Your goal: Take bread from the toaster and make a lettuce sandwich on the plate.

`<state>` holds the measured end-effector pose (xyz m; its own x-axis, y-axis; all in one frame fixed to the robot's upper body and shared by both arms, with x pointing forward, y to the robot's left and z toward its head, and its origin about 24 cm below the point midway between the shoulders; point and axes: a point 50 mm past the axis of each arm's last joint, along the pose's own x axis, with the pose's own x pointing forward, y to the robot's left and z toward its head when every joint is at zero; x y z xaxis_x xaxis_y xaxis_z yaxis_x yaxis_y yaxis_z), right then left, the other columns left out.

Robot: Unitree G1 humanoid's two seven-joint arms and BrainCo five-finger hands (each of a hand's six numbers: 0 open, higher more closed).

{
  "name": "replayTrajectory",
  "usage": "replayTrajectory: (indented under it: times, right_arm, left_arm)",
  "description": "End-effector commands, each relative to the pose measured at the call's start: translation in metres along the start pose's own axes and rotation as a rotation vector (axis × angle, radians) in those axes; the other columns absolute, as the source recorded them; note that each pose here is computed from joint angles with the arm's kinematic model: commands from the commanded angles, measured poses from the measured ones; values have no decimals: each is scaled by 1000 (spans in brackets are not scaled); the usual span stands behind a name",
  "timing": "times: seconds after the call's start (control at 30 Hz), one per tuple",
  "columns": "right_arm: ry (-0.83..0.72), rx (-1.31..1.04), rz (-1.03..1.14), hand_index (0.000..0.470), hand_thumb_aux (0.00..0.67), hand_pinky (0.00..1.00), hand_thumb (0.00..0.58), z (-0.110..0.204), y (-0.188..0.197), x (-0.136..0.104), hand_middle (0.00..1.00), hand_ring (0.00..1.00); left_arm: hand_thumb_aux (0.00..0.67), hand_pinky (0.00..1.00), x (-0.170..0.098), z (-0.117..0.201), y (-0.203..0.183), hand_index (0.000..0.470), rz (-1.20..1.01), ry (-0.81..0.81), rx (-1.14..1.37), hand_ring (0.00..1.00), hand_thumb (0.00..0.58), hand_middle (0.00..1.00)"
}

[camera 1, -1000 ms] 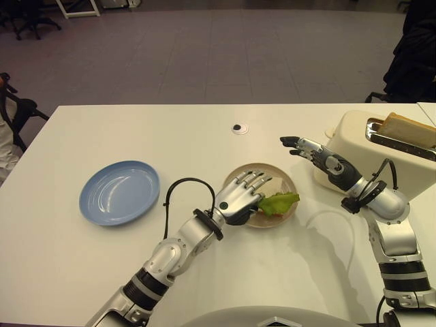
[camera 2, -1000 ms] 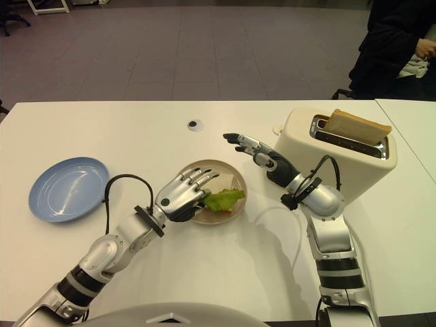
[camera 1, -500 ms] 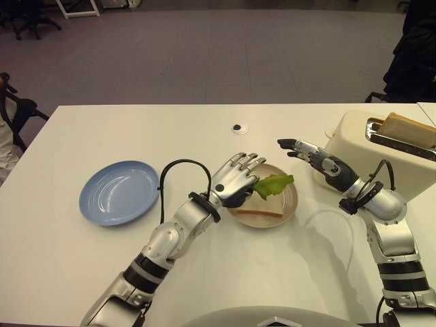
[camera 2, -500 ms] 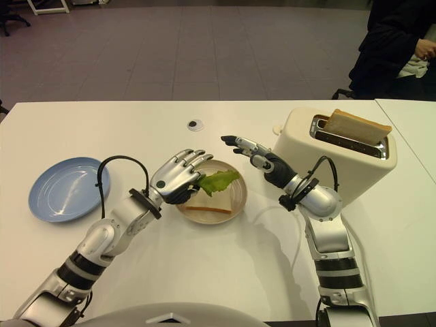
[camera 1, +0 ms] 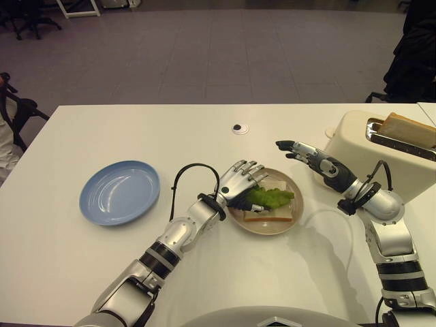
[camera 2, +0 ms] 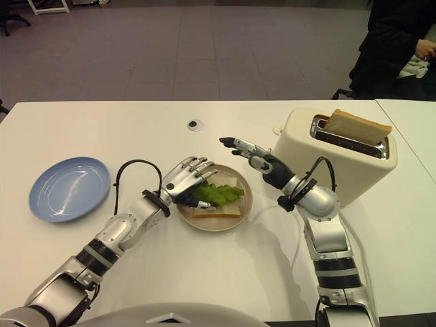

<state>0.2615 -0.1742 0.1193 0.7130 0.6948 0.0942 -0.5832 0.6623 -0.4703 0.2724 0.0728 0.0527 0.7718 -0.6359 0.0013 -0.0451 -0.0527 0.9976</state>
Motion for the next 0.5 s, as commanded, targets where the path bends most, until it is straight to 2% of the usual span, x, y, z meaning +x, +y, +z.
replayTrajectory:
  times: [0.03,0.3,0.4,0.5]
  right_arm:
    - [-2,2,8,0,0,0,0,1,0,1,0,0]
    - [-2,-4,7,0,0,0,0,1,-1,1,0,0]
    - [-6,-15,8,0,0,0,0,4,-3,0,0,0]
    - [-39,-148,-29,0,0,0,0,20,-19,-4,0,0]
  left_arm:
    - [0,0,-12,-4,1,0,-10,10,21,0,0,0]
    - [0,0,-27,-10,14,0,5,31,25,0,0,0]
    - [0,0,-42,-12,29,0,44,52,-30,0,0,0]
    - [0,0,-60,-23,47,0,92,111,-61,0,0,0]
